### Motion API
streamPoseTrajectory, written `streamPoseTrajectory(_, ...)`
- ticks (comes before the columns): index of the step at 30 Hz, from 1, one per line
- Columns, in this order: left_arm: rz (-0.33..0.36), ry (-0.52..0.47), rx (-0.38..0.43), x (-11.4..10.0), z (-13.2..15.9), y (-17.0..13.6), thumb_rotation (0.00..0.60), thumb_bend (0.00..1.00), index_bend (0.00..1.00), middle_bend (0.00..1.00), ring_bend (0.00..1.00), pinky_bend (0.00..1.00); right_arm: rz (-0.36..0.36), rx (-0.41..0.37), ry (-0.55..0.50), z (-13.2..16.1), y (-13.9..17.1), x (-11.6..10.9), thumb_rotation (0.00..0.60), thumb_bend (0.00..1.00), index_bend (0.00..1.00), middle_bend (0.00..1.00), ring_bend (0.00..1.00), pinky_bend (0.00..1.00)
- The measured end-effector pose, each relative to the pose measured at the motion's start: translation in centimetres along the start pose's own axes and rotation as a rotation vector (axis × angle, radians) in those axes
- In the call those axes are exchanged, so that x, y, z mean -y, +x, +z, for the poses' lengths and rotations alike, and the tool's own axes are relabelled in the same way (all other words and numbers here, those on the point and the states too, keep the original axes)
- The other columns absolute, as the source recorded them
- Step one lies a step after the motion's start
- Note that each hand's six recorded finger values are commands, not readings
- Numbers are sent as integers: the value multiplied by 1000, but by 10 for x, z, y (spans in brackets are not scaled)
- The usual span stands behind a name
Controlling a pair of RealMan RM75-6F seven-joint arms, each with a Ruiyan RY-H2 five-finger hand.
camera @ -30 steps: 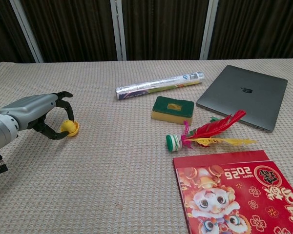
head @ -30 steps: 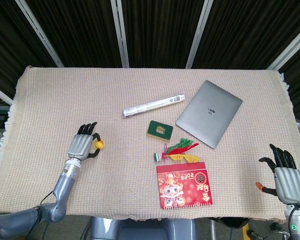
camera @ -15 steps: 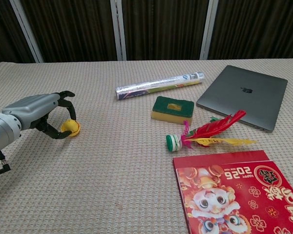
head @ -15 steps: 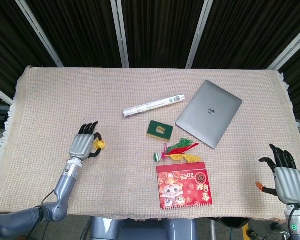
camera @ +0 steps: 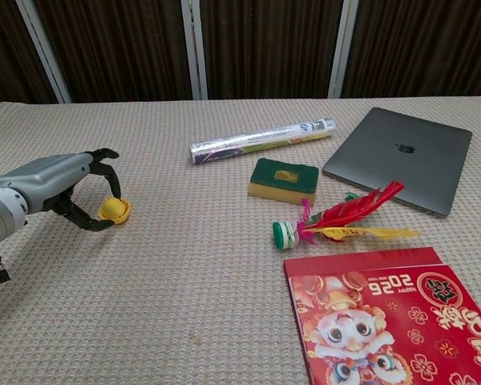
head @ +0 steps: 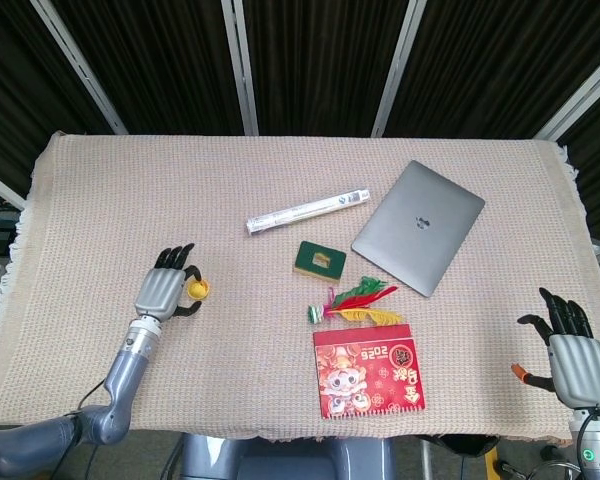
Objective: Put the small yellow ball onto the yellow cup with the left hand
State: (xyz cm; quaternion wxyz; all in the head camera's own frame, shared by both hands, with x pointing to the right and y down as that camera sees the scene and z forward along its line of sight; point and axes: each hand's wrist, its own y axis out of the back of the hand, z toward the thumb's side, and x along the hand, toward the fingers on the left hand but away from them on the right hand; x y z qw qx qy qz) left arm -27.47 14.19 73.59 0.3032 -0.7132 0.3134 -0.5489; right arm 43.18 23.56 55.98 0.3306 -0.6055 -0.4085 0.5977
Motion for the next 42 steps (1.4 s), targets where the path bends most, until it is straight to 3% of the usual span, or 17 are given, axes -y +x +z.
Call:
streamPoseTrajectory(6, 8, 12, -2, -4, -6, 0, 600, 235, 381, 0, 0, 0, 0, -1, 0, 0, 0, 0, 600, 0, 330, 0, 0, 0)
streamPoseTrajectory(11, 30, 27, -4, -15, -13, 0, 600, 222, 289, 0, 0, 0, 0, 0, 0, 0, 0, 0, 600, 0, 330, 0, 0, 0)
streamPoseTrajectory(22, 143, 148, 83, -69, -39, -16, 600, 207, 153, 0, 0, 0, -1, -6, 8, 1, 0, 0, 600, 0, 331, 0, 0, 0)
streamPoseTrajectory(26, 168, 178, 112, -93, -59, -44, 600, 206, 134, 0, 0, 0, -1, -13, 11, 2, 0, 0, 600, 0, 331, 0, 0, 0)
streamPoseTrajectory(31, 165, 147, 84, -110, -92, -109, 600, 194, 122, 0, 0, 0, 1, -20, 14, 4, -1, 1, 600, 0, 331, 0, 0, 0)
streamPoseTrajectory(36, 150, 42, -18, -100, -120, -165, 600, 179, 98, 0, 0, 0, 1, -20, 16, 4, -1, 1, 600, 0, 331, 0, 0, 0)
streamPoseTrajectory(42, 128, -7, -87, -90, -136, -177, 600, 173, 78, 0, 0, 0, 6, -22, 21, 7, -2, 3, 600, 0, 331, 0, 0, 0)
